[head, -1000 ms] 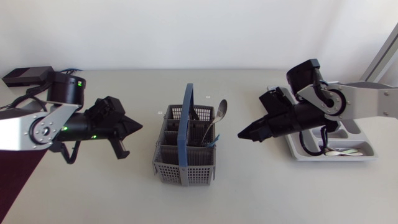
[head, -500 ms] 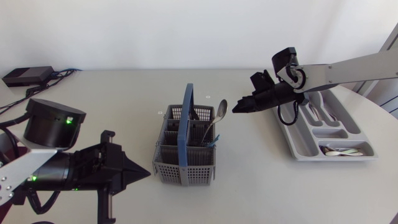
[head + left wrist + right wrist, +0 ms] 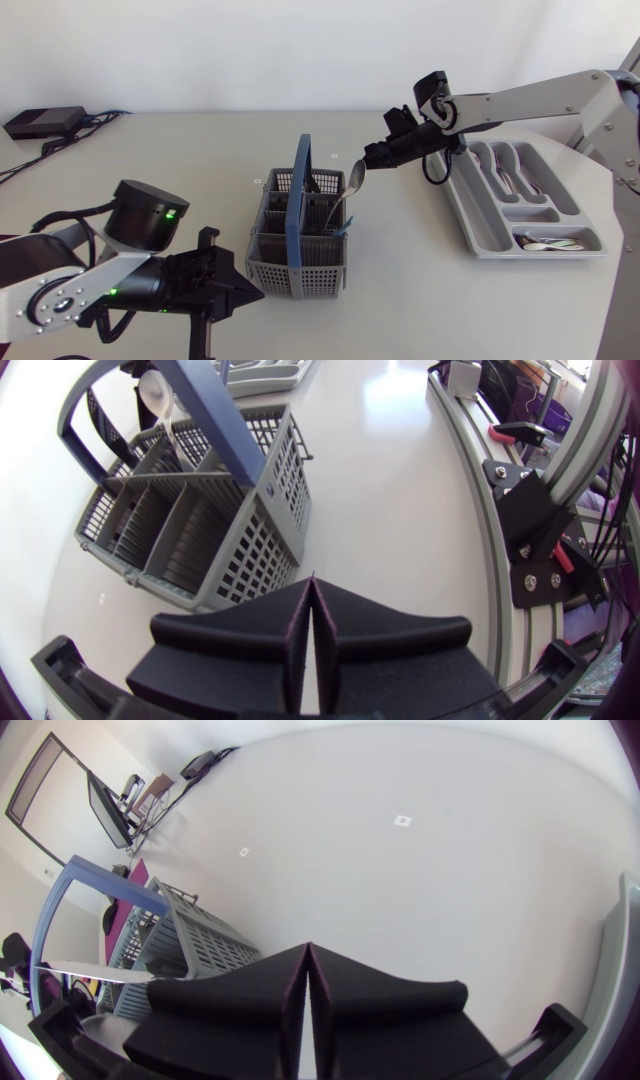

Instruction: Sort the cutlery from the basket into the organizer compartments.

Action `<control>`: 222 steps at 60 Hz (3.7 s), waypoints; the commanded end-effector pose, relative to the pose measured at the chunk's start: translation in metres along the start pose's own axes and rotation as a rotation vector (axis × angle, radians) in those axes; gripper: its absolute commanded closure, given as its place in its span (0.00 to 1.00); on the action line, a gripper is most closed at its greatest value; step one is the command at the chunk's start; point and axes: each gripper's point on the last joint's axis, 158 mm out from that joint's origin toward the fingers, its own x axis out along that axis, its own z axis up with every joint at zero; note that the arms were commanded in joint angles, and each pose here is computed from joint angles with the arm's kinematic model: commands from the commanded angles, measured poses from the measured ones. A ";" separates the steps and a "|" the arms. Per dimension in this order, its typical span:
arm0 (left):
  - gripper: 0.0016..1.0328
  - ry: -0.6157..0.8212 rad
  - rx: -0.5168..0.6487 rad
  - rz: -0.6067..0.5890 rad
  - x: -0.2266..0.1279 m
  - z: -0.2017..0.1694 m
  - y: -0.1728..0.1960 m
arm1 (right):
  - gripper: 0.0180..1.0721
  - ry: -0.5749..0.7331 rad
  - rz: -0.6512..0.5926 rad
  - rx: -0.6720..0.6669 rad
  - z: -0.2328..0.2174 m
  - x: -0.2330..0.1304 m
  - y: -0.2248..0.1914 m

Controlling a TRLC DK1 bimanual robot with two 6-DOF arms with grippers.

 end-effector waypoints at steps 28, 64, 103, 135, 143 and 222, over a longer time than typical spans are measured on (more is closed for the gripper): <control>0.97 -0.014 -0.108 0.158 0.004 -0.028 0.062 | 0.95 0.114 0.217 0.033 -0.017 0.030 0.044; 0.97 -0.036 -0.143 0.289 0.008 -0.033 0.147 | 0.95 0.157 0.190 0.062 -0.104 -0.046 0.059; 0.97 -0.050 -0.183 0.352 0.027 -0.039 0.228 | 0.95 0.136 0.121 0.058 -0.101 -0.036 0.081; 0.97 -0.052 -0.217 0.440 -0.024 -0.060 0.220 | 0.94 0.060 -0.056 0.013 -0.100 -0.059 0.056; 0.89 -0.087 -0.201 0.465 -0.057 -0.048 0.198 | 0.83 0.023 -0.078 -0.020 -0.096 -0.078 0.057; 0.63 -0.201 -0.145 0.224 -0.023 0.041 0.121 | 0.43 -0.021 -0.075 -0.179 -0.135 -0.129 0.114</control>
